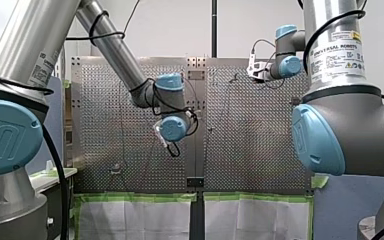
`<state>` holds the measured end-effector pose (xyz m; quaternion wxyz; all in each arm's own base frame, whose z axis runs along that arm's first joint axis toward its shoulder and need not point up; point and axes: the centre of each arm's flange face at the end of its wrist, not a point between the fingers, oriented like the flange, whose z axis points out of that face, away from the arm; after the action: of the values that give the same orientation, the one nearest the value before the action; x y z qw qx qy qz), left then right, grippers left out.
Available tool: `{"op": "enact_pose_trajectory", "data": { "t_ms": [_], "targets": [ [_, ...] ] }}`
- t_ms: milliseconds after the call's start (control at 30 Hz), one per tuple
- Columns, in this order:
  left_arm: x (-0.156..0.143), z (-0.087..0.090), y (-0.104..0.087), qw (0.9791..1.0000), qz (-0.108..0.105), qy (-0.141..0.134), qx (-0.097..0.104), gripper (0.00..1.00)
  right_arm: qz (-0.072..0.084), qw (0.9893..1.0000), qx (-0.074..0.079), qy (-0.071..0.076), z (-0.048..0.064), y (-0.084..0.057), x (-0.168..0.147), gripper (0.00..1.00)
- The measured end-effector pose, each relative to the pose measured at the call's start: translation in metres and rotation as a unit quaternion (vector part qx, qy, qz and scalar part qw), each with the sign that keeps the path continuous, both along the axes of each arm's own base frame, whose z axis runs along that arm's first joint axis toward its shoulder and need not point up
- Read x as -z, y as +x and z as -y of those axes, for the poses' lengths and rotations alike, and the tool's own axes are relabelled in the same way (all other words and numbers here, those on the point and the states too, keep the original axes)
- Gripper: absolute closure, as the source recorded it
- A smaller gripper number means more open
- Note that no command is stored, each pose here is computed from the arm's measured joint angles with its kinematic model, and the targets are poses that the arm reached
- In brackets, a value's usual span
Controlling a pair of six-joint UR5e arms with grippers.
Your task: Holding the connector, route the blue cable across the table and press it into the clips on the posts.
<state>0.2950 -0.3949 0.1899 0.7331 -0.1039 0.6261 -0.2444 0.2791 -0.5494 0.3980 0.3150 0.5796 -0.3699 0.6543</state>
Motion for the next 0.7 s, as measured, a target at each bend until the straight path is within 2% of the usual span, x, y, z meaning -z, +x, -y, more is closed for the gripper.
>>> {"op": "enact_pose_trajectory", "data": {
  "t_ms": [500,700],
  "targets": [
    [0.031,-0.029,-0.03,1.0,0.0,0.0,0.0,0.0,-0.002,1.0,-0.002,0.007,-0.002,0.001,0.001,1.0],
    [0.042,-0.042,-0.043,1.0,0.0,0.0,0.0,0.0,-0.001,1.0,0.003,0.007,-0.001,-0.001,0.001,1.0]
  ]
}}
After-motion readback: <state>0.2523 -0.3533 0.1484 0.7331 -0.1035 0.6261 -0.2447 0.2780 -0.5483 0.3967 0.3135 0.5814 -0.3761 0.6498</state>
